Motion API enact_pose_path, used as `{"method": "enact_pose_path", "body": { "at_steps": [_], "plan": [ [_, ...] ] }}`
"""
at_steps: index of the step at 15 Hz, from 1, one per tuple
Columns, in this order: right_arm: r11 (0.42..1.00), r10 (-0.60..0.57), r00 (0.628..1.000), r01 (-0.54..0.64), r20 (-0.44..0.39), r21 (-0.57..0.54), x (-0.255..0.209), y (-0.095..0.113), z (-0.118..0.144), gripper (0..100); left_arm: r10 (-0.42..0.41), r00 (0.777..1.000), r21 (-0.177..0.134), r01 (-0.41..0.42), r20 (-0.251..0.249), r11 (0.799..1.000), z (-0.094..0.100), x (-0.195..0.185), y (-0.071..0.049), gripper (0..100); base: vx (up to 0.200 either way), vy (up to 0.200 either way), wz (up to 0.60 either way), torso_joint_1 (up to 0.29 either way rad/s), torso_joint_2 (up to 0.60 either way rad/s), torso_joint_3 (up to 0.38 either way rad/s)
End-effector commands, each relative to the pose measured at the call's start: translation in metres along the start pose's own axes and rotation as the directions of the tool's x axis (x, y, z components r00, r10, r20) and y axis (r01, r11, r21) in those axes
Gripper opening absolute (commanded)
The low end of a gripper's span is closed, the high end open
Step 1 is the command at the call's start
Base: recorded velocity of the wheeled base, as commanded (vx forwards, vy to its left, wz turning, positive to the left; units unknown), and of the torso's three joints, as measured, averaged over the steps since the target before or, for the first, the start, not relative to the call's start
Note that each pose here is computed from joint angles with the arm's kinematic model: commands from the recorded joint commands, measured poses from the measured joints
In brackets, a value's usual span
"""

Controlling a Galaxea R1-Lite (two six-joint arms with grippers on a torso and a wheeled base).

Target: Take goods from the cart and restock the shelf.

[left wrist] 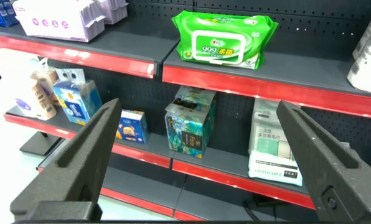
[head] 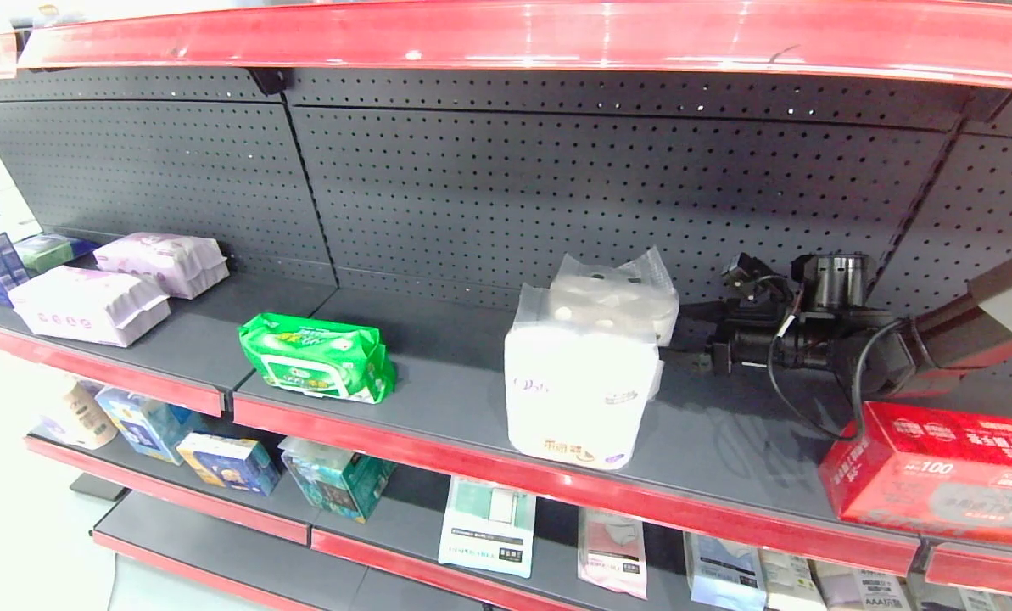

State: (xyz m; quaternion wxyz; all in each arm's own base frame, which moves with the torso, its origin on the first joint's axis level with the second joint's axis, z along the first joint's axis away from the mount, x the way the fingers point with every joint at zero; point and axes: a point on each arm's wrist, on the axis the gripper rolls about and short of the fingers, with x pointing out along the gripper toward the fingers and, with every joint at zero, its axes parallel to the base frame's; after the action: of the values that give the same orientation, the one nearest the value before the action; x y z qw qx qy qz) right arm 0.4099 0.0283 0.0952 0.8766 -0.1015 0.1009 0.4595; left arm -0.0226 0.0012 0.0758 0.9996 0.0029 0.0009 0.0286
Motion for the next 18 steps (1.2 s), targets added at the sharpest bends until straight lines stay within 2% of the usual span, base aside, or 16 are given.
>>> {"method": "enact_pose_path", "body": {
  "at_steps": [1,12,18],
  "plan": [
    [1.0,-0.01,1.0,0.01,-0.002,0.004,-0.008,0.002,0.002,100,0.001,1.0,0.0,-0.001,-0.001,1.0,0.0,0.0,0.0,100,0.0,0.0,0.0,0.0,0.0,0.0],
    [0.995,-0.094,0.995,0.094,-0.016,0.034,-0.066,0.019,0.01,100,0.001,1.0,-0.001,-0.001,-0.001,1.0,0.0,0.0,0.0,100,0.0,0.0,0.0,0.0,0.0,0.0],
    [0.982,-0.189,0.982,0.189,0.004,0.013,-0.111,0.032,0.027,100,0.001,1.0,0.0,-0.001,0.0,1.0,0.0,0.0,0.0,100,0.0,0.0,0.0,0.0,0.0,0.0]
  ]
}}
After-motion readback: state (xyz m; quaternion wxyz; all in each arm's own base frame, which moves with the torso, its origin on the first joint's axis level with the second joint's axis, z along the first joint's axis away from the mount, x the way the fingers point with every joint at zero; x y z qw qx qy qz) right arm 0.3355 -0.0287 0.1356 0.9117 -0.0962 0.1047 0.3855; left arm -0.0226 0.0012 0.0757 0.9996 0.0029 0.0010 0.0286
